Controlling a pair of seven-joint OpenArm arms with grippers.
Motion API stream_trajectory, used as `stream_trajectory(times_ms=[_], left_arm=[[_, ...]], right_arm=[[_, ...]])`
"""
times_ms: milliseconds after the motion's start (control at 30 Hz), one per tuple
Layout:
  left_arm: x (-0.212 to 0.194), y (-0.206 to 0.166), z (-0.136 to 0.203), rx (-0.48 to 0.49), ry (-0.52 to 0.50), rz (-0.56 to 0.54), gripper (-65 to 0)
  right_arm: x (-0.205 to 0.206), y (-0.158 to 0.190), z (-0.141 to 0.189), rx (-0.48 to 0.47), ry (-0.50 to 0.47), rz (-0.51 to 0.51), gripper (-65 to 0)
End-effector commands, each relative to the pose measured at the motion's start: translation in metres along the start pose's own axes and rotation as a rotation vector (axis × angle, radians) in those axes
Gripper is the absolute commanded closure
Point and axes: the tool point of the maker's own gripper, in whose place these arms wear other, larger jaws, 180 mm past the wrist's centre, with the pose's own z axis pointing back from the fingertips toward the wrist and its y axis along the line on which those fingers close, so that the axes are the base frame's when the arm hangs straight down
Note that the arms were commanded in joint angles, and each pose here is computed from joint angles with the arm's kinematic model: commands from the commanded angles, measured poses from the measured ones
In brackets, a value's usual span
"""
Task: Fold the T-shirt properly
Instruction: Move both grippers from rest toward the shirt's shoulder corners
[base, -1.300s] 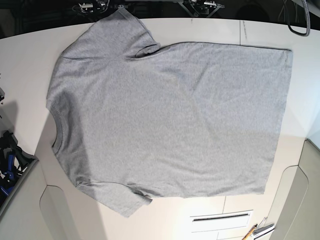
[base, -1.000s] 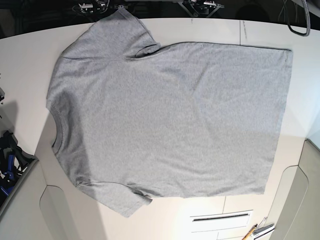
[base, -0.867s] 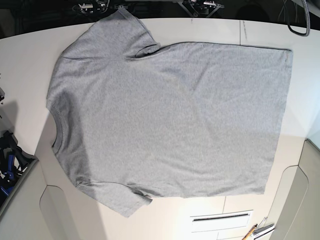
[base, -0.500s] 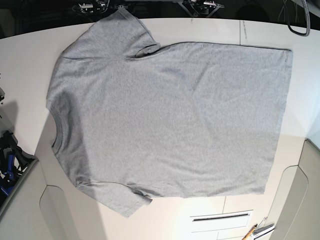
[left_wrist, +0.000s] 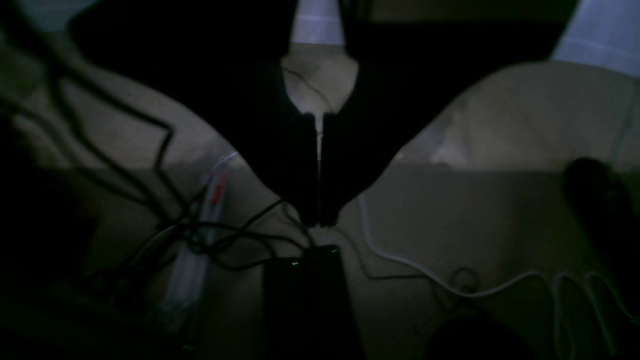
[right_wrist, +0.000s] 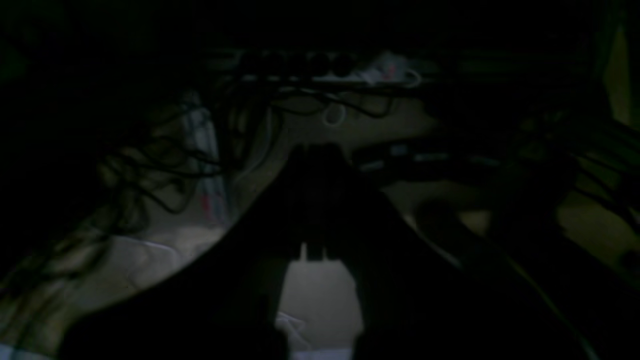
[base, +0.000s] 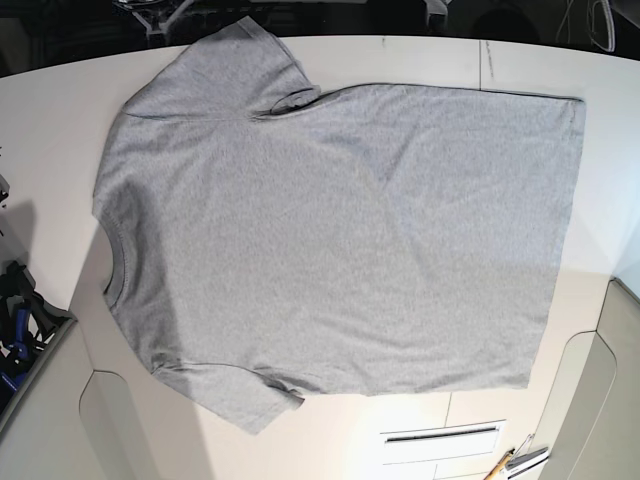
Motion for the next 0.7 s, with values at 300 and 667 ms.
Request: stream_trajectory(times_ms=[300, 667], left_arm=[[-0.067, 0.067, 0.059, 0.023, 0.014, -0.019, -1.3], [-0.018, 0.089, 0.162, -0.198, -0.113, 0.02, -1.3]], right_arm=[[-0.037, -0.03, 0.062, 0.036, -0.095, 0.026, 0.0], [0.017, -0.016, 0.182, 0.177, -0.302, -0.119, 0.0]])
